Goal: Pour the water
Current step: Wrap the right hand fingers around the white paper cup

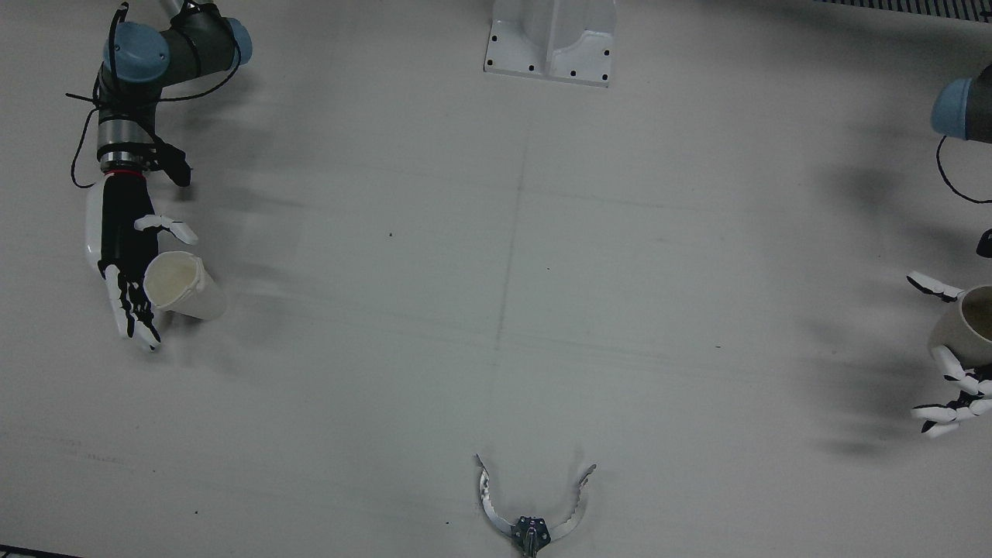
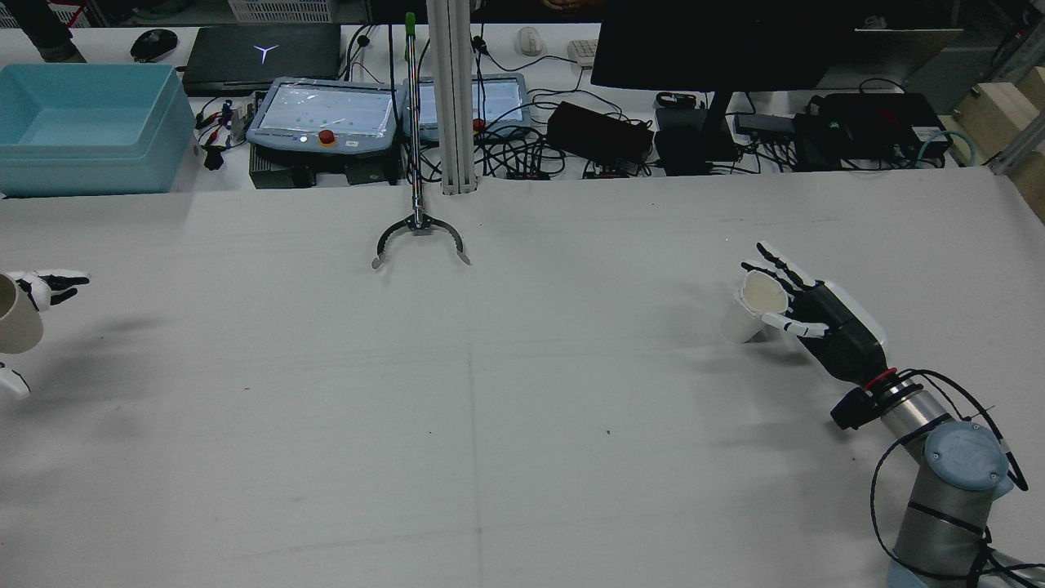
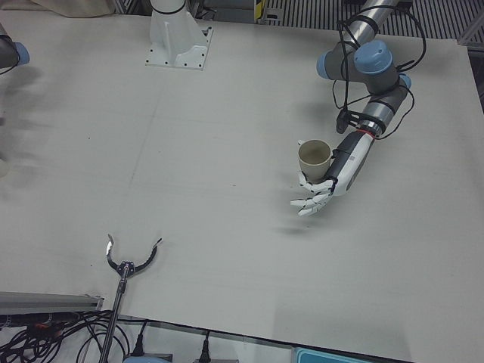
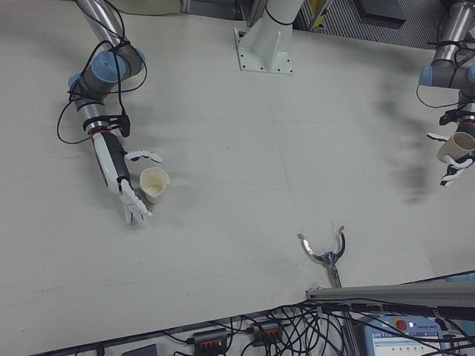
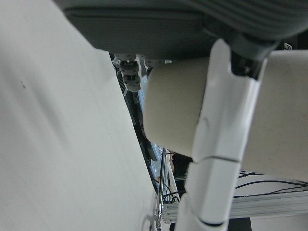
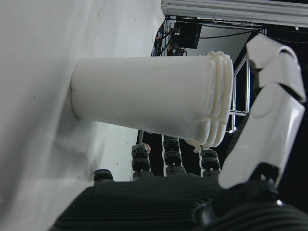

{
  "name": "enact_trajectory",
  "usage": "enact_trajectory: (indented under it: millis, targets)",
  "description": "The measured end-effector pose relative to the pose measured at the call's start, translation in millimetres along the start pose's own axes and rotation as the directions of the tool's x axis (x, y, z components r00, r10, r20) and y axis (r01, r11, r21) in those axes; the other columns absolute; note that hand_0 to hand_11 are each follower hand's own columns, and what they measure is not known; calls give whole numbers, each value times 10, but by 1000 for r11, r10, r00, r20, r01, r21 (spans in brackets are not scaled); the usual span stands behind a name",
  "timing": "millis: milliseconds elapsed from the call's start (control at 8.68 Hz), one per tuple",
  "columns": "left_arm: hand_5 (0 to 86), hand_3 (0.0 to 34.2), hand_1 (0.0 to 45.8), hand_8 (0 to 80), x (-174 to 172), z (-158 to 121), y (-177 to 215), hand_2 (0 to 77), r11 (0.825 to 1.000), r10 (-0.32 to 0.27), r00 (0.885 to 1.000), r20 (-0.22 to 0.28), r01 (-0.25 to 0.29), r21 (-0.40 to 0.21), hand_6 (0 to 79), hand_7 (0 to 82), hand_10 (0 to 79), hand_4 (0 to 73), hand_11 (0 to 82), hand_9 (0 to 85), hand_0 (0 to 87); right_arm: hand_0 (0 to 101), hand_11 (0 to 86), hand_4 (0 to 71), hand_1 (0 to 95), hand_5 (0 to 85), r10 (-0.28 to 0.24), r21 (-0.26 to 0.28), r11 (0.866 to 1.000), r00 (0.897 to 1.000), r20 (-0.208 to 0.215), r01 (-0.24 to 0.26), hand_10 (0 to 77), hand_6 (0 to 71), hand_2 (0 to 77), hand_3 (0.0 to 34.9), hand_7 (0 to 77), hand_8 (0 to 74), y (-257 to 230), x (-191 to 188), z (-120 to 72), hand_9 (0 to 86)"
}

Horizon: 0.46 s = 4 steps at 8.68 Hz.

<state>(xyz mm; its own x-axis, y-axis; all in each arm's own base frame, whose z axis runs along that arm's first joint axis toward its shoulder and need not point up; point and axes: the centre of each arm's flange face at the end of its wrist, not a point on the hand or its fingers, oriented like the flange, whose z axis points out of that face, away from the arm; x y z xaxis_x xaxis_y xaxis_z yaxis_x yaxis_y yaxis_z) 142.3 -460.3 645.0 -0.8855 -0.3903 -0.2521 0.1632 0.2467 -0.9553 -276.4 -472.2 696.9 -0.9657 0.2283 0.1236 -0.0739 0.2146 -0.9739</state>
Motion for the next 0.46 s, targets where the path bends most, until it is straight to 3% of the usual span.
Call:
enact_trajectory:
  millis: [115,346,461]
  targets:
    - [485,0,169,153,-1,-14,-8,11,1000,0,1000,0,0,1,245,224,87,480,131,125,797,465,5,5,185,55,0,0,1000,1000,0,0,5,153,251,162,169,82,-1,0,-1,104]
    - [485,0,169,153,1,-27,-13,5,1000,0,1000,-1,0,2,245,224,87,485,131,125,796,465,5,5,185,55,-1,2,1000,1000,0,1,5,153,251,162,169,82,-5,0,-4,104]
    - [485,0,169,153,-1,-29,-16,11,1000,0,1000,0,0,2,245,224,87,485,131,120,797,582,0,22,431,115,-3,4,1000,1000,-1,3,11,169,256,167,175,104,-15,-4,-13,104]
